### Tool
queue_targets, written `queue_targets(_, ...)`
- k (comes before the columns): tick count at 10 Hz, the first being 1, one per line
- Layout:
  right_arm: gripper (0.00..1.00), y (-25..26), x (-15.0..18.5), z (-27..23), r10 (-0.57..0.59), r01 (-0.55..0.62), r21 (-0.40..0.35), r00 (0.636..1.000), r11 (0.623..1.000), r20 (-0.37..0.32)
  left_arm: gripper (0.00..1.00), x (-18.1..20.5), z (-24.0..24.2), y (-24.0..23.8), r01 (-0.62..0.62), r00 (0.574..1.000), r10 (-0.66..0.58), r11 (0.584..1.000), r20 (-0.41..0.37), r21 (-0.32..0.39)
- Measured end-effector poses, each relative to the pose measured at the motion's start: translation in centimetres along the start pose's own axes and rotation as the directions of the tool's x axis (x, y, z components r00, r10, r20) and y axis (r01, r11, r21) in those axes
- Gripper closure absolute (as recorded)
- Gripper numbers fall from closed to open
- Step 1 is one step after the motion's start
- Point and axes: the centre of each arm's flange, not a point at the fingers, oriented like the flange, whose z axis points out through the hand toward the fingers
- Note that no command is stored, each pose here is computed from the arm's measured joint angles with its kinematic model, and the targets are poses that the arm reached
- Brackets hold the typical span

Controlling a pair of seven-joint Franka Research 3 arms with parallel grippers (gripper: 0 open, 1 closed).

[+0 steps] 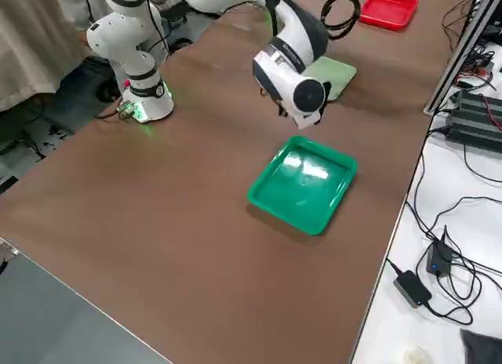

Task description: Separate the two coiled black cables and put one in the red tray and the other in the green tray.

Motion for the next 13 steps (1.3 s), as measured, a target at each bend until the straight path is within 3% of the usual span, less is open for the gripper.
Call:
queue_targets(3,0.84,7.4,-0.2,-5.3,0.01,-0.031,-0.151,0.99,0.988,-0.138,0.84,-1.2,-4.6,-10.8,-0.026,0.999,0.029,0.998,-0.043,0.057)
queue_targets(6,0.84,13.7,0.7,-5.7,0.033,-0.1,-0.227,0.96,0.969,-0.28,0.84,-5.5,-8.3,-24.4,-0.05,0.997,0.056,0.992,-0.049,0.113)
queue_targets(7,0.84,15.1,1.4,-4.8,0.037,-0.114,-0.242,0.953,0.963,-0.301,0.89,-7.0,-9.1,-28.7,-0.057,0.997,0.063,0.987,-0.035,0.149)
queue_targets(9,0.85,16.4,2.1,-3.7,0.044,-0.124,-0.243,0.95,0.962,-0.309,0.89,-10.1,-10.4,-36.8,-0.095,0.995,0.099,0.979,-0.015,0.178)
queue_targets(11,0.55,16.2,2.4,-3.8,0.049,-0.13,-0.242,0.948,0.961,-0.315,0.89,-12.7,-10.5,-43.7,-0.125,0.992,0.125,0.971,0.015,0.206)
queue_targets(13,0.24,15.8,2.6,-4.1,0.048,-0.131,-0.244,0.947,0.961,-0.319,0.89,-11.9,-10.7,-47.5,-0.146,0.989,0.142,0.952,0.032,0.269)
